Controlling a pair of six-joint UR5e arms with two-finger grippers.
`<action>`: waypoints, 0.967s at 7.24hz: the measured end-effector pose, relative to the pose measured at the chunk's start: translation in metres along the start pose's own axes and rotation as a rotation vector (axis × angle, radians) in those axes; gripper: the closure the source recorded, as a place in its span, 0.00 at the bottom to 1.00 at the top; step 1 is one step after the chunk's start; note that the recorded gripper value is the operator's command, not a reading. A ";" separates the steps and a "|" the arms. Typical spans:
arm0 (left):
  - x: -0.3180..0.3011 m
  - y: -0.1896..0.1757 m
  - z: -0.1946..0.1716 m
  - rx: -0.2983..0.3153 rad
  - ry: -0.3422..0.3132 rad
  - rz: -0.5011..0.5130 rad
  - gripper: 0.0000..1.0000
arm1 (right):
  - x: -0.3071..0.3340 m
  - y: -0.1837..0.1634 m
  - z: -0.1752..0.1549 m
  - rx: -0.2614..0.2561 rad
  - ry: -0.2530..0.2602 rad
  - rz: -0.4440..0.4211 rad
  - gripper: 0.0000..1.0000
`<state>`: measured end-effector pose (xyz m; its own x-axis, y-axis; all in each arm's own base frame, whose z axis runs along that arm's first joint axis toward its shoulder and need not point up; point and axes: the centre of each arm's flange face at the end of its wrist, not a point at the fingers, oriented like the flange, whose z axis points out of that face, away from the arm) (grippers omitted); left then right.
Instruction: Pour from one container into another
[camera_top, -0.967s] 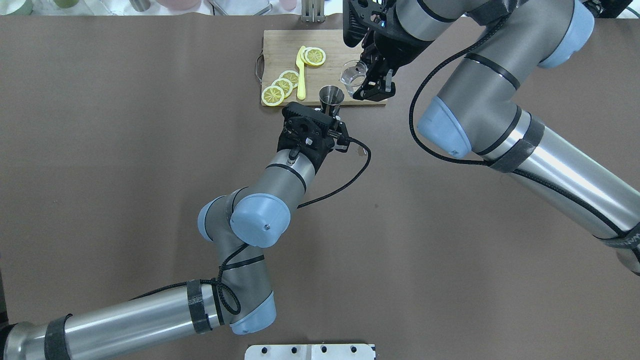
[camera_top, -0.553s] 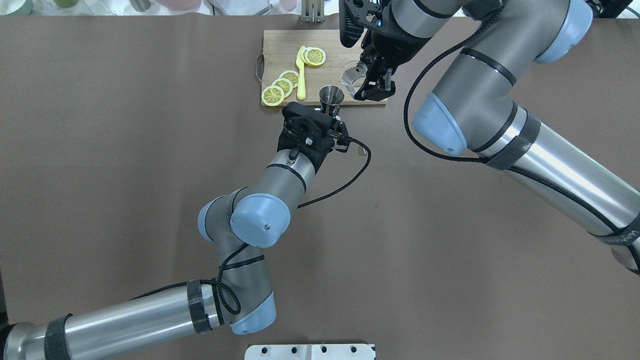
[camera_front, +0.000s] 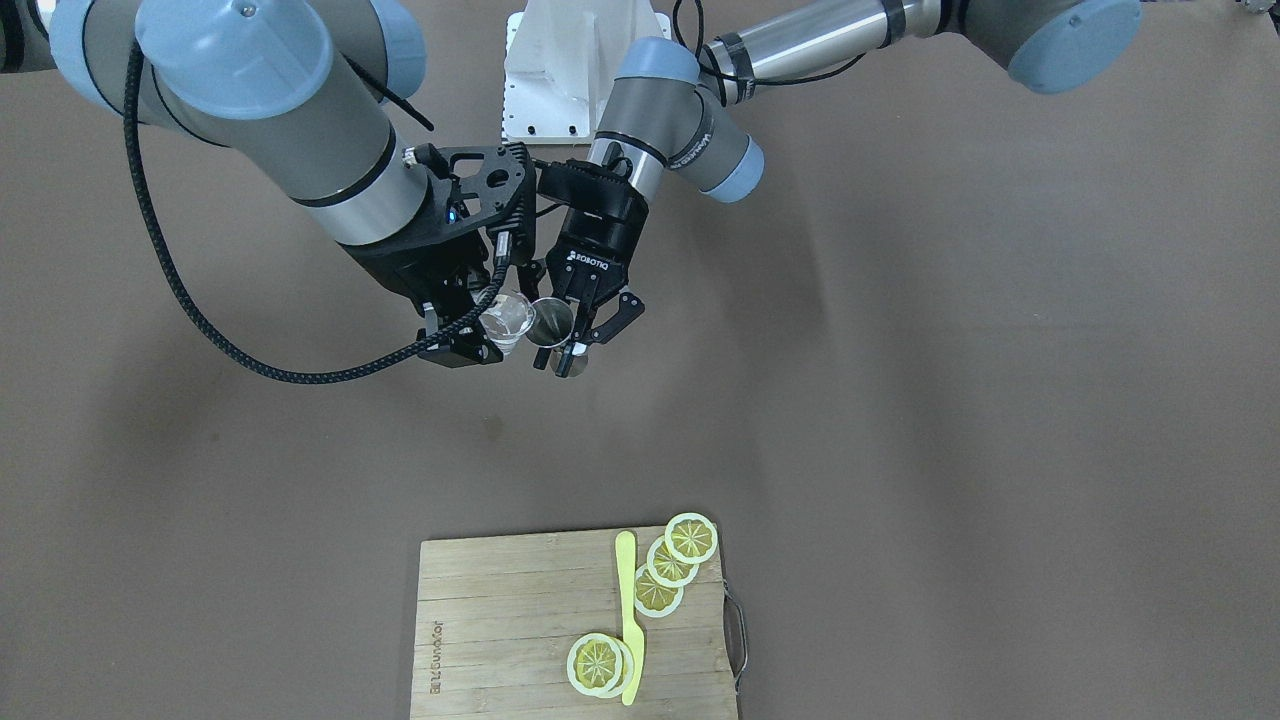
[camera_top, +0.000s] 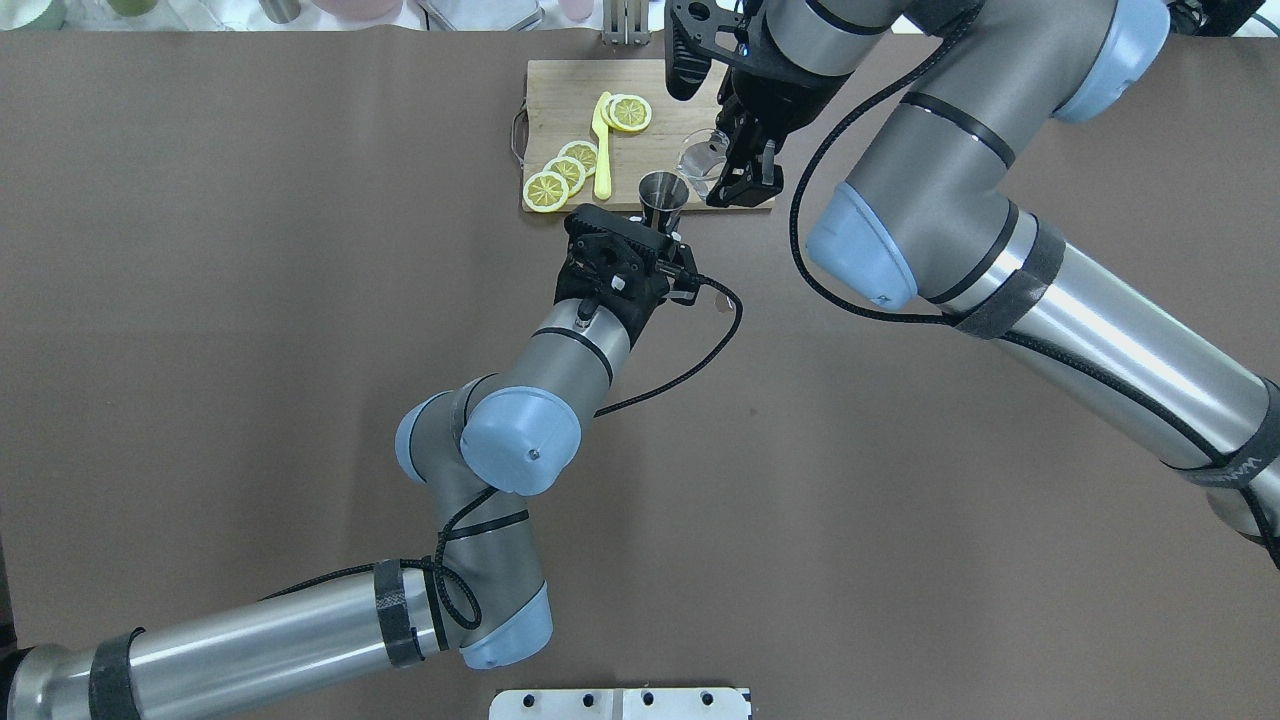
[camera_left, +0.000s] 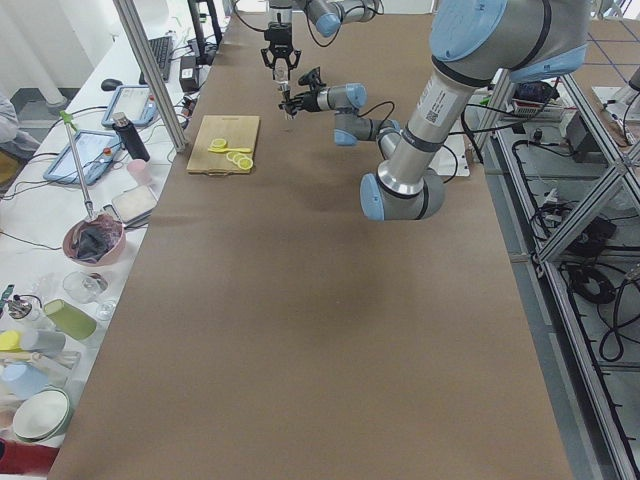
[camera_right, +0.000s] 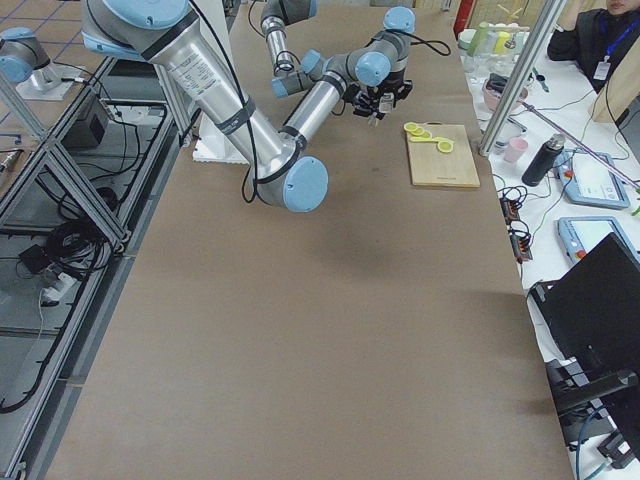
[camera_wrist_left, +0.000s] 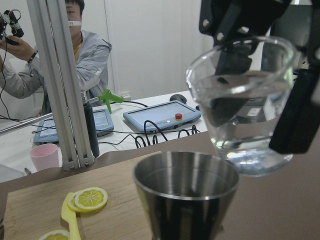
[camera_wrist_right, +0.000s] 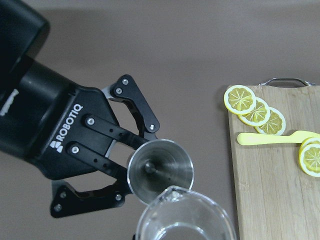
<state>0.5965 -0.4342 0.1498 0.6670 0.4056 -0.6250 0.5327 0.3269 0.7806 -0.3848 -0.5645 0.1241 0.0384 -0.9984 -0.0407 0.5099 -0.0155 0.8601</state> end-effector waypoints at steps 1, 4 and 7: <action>0.000 0.000 0.000 0.000 0.000 0.000 1.00 | 0.000 -0.001 0.000 -0.010 -0.005 -0.002 1.00; 0.000 0.000 0.000 0.000 0.000 -0.001 1.00 | 0.001 -0.005 -0.001 -0.041 -0.013 0.010 1.00; 0.000 0.000 0.000 -0.001 0.001 -0.001 1.00 | 0.002 -0.010 -0.005 -0.072 -0.022 0.033 1.00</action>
<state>0.5965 -0.4341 0.1497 0.6660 0.4062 -0.6256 0.5329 0.3277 0.7801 -0.3859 -0.5659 0.1125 0.0377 -0.9993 -0.0009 0.5691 0.0208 0.8220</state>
